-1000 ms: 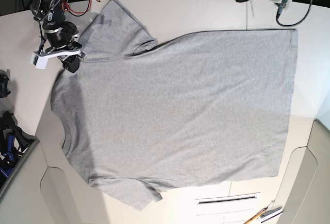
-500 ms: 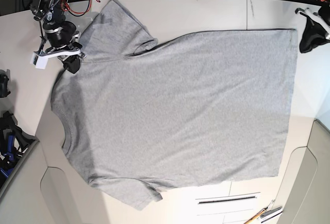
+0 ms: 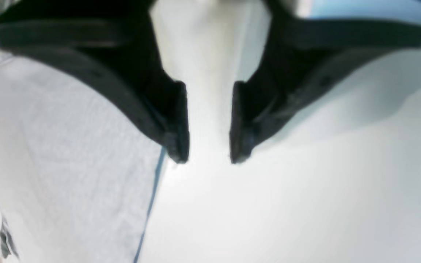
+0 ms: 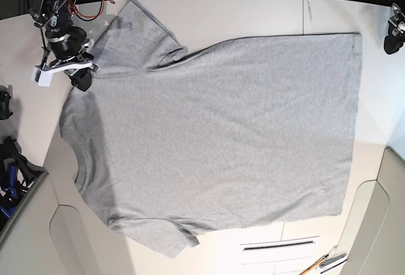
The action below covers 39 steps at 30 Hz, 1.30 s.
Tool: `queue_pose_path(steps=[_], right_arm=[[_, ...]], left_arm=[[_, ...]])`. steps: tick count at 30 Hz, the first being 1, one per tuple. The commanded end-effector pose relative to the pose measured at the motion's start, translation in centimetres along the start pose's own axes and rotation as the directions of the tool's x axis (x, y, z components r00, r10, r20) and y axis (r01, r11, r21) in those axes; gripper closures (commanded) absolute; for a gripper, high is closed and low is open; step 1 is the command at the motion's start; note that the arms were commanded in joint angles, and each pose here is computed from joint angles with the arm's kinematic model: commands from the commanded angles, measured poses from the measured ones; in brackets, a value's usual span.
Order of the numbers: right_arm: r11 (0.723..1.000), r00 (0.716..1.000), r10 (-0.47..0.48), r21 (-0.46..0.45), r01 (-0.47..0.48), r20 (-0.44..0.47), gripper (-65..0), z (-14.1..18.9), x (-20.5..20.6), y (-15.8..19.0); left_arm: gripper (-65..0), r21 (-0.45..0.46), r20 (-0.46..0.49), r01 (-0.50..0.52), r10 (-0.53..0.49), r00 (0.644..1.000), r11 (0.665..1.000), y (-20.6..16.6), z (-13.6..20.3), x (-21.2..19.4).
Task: Fold the T-shirt properly
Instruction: 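Move the left gripper to the hem corner and pinch both corners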
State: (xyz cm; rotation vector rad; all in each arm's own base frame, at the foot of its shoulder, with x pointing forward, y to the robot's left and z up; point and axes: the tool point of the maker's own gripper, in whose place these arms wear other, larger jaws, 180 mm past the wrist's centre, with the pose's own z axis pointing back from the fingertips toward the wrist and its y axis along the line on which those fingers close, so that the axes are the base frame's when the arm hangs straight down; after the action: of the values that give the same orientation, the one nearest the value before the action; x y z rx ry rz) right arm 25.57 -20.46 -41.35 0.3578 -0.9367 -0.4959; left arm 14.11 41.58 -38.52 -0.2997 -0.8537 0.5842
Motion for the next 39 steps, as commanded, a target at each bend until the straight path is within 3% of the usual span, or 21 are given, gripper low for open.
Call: queue_pose_path(steps=[1, 7, 13, 17, 30, 39], right_arm=[[1.0, 0.999, 0.009, 0.021, -0.01, 0.04, 0.0, 0.1, 1.3, 0.5], [1.0, 0.999, 0.01, 0.02, -0.011, 0.04, 0.0, 0.1, 1.3, 0.4], [1.0, 0.999, 0.007, 0.022, -0.008, 0.041, 0.0, 0.1, 1.3, 0.5], [1.0, 0.999, 0.007, 0.022, -0.008, 0.04, 0.0, 0.1, 1.3, 0.5], [1.0, 0.999, 0.007, 0.022, -0.008, 0.04, 0.0, 0.1, 1.3, 0.5], [1.0, 0.999, 0.007, 0.022, -0.008, 0.04, 0.0, 0.1, 1.2, 0.5]], left_arm=[[-25.9, -0.016, 0.044, 0.014, -0.013, 0.999, 1.0, -0.2, 0.4, 1.8], [-27.1, -0.072, 0.012, -0.048, 0.049, 0.999, 0.996, -1.3, 0.0, 0.5], [-27.1, -0.086, -0.072, -0.012, 0.006, 0.997, 0.996, -2.5, -2.0, -2.1], [-27.1, -0.056, -0.052, 0.036, -0.038, 0.998, 0.998, -2.4, -3.0, -2.6], [-27.1, -0.047, -0.218, -0.13, 0.117, 0.969, 0.99, -2.5, -1.5, -9.4], [-27.1, -0.064, -0.222, -0.162, 0.145, 0.964, 0.985, -3.0, -1.4, -10.0]])
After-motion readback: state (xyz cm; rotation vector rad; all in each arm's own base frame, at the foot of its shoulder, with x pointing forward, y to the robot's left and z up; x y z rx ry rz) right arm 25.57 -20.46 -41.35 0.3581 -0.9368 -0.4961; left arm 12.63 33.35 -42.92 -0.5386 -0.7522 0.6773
